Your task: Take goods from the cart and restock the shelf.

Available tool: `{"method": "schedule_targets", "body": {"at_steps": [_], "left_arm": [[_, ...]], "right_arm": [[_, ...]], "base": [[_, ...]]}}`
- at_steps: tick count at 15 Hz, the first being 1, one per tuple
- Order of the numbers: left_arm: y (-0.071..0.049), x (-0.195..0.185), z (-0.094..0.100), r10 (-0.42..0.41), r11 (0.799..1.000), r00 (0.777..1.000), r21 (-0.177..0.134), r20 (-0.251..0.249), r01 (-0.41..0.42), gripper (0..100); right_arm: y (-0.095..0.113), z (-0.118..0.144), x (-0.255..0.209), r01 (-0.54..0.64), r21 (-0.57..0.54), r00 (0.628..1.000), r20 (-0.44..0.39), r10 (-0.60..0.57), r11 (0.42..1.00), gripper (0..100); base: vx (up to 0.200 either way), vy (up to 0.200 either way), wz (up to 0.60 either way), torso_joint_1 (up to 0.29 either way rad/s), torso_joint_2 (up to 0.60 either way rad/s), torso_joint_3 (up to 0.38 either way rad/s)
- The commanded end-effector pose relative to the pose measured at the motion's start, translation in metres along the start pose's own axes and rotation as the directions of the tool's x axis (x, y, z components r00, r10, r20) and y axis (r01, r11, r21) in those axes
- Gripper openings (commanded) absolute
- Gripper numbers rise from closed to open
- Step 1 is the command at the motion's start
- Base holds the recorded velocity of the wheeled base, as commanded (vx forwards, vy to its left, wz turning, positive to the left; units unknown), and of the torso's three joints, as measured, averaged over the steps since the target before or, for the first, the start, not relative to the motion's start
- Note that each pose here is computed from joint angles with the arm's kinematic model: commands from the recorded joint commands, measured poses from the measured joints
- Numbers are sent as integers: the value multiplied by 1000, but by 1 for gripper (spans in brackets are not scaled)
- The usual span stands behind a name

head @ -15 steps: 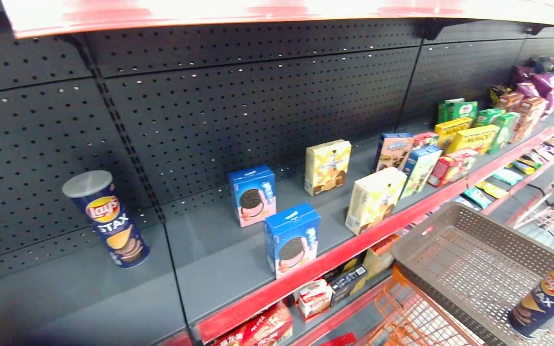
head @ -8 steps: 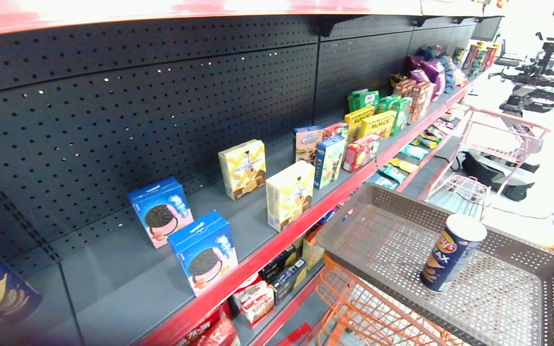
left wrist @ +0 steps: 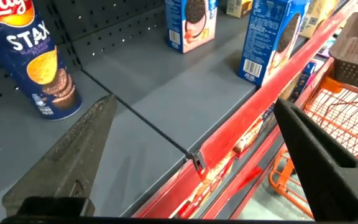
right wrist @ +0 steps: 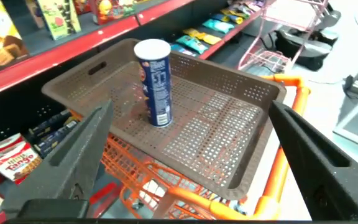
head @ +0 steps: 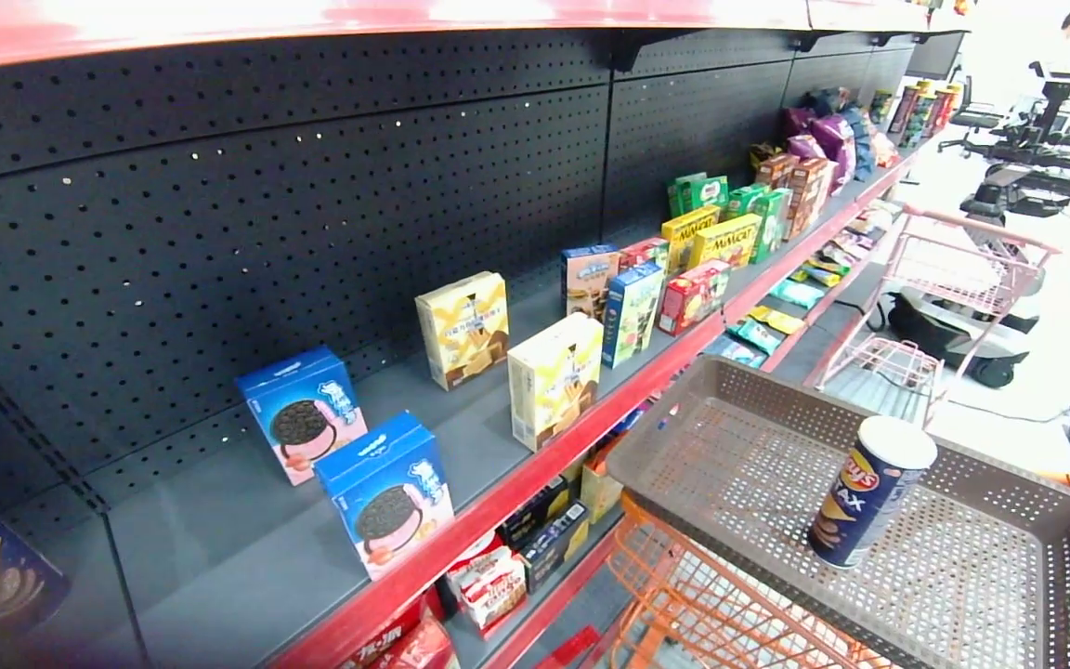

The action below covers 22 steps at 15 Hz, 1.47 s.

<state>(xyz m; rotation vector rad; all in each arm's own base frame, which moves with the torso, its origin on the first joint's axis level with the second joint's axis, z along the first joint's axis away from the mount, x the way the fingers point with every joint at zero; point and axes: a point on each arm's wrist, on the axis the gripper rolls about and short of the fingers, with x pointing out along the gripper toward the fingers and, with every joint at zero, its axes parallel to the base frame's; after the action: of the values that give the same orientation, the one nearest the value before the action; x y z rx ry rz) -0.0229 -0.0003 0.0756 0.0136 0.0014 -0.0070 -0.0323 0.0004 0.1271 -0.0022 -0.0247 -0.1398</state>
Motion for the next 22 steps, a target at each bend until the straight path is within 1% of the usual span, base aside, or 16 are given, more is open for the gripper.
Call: {"method": "schedule_targets", "body": {"at_steps": [1,2,12,14,16,17,18,19,20,21,22], "left_arm": [[0,0,0,1,1000,1000,0,0,-1,100],[0,0,0,1,1000,1000,0,0,-1,100],[0,0,0,1,1000,1000,0,0,-1,100],[0,0,0,1,1000,1000,0,0,-1,100],[0,0,0,1,1000,1000,0,0,-1,100],[0,0,0,1,1000,1000,0,0,-1,100],[0,0,0,1,1000,1000,0,0,-1,100],[0,0,0,1,1000,1000,0,0,-1,100],[0,0,0,1,1000,1000,0,0,-1,100],[0,0,0,1,1000,1000,0,0,-1,100],[0,0,0,1,1000,1000,0,0,-1,100]], "right_arm": [[0,0,0,0,-1,1000,-3,0,1000,100],[0,-1,0,1,-1,1000,-5,-1,1000,100],[0,-6,2,-11,-24,1000,-22,11,1000,100],[-1,-7,3,37,-27,999,-28,-38,999,100],[-2,-6,10,110,-40,990,-86,-113,993,100],[-2,1,20,164,-61,974,-146,-171,985,100],[-3,7,26,196,-74,964,-170,-206,978,100],[-3,6,28,204,-91,956,-195,-219,975,100],[-2,10,34,264,-97,933,-225,-280,959,100],[-2,17,45,273,-82,921,-265,-285,959,100],[-2,27,53,292,-59,914,-278,-297,955,100]], "base": [[0,0,-600,7,2,-2],[0,0,-600,2,12,2],[0,0,0,0,0,0],[0,0,0,0,0,0],[0,0,0,0,0,0],[0,0,0,0,0,0],[0,0,0,0,0,0],[0,0,0,0,0,0],[0,0,0,0,0,0],[0,0,0,0,0,0],[0,0,0,0,0,0]]}}
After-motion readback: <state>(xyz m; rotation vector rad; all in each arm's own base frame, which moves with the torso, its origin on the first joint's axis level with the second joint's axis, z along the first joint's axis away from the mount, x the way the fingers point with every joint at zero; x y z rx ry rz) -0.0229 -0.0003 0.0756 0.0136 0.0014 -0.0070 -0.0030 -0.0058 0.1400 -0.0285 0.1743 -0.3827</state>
